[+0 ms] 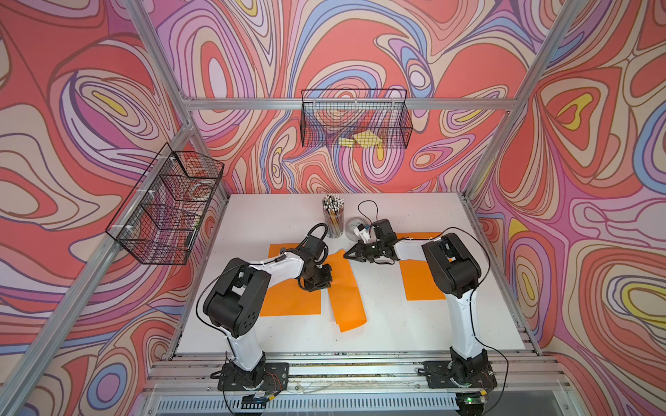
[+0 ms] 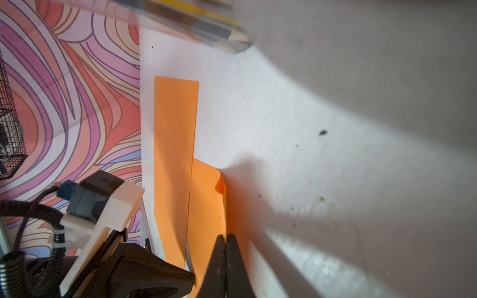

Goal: Fold the rectangular paper in half along the long edge
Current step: Fold the paper at the center of the board.

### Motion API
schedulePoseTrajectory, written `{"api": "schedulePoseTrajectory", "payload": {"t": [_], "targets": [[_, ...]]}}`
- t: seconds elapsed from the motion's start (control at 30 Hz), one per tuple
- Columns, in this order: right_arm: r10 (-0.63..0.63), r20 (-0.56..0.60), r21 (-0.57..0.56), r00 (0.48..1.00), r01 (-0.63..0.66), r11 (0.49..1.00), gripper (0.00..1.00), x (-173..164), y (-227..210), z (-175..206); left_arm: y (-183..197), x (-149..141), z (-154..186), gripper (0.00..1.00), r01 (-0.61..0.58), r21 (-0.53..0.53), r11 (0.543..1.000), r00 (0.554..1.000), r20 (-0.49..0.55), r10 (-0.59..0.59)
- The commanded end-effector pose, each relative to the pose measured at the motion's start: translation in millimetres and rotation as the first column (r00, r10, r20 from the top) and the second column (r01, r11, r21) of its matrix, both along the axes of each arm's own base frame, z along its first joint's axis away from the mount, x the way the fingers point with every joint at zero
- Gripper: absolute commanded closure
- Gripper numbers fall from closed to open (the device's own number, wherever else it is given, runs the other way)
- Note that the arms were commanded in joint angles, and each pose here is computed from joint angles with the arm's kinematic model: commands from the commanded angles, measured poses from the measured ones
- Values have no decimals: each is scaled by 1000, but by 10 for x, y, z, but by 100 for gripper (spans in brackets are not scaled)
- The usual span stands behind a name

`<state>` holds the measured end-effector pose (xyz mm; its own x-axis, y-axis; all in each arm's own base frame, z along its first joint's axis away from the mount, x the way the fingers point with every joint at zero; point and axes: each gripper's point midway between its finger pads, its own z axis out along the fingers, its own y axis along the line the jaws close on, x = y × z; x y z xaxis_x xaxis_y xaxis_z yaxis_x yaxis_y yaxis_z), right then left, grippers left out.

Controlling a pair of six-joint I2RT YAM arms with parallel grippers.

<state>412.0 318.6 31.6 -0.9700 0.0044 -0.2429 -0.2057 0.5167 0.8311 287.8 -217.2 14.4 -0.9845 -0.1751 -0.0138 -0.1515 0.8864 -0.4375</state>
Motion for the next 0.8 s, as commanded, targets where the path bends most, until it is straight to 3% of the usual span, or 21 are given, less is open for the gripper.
{"api": "schedulePoseTrajectory", "payload": {"t": [0.0,0.1,0.17,0.27,0.77], "targets": [[4,-24,-6,1000,-4,1000,100,-19,-2,-120,366,-553,-473,100,28,177,984,979,-205,9],[6,-37,2,999,-6,1000,99,-61,-3,-109,363,-542,-470,100,26,176,984,979,-202,11],[3,-41,7,999,-2,1000,86,-91,-12,-87,362,-543,-471,100,24,175,984,979,-203,12],[0,-43,12,999,0,1000,76,-177,-49,-66,365,-550,-475,100,23,176,984,979,-205,13],[7,-136,105,991,7,994,76,-874,-190,-129,358,-554,-483,100,14,173,985,978,-207,23]]}}
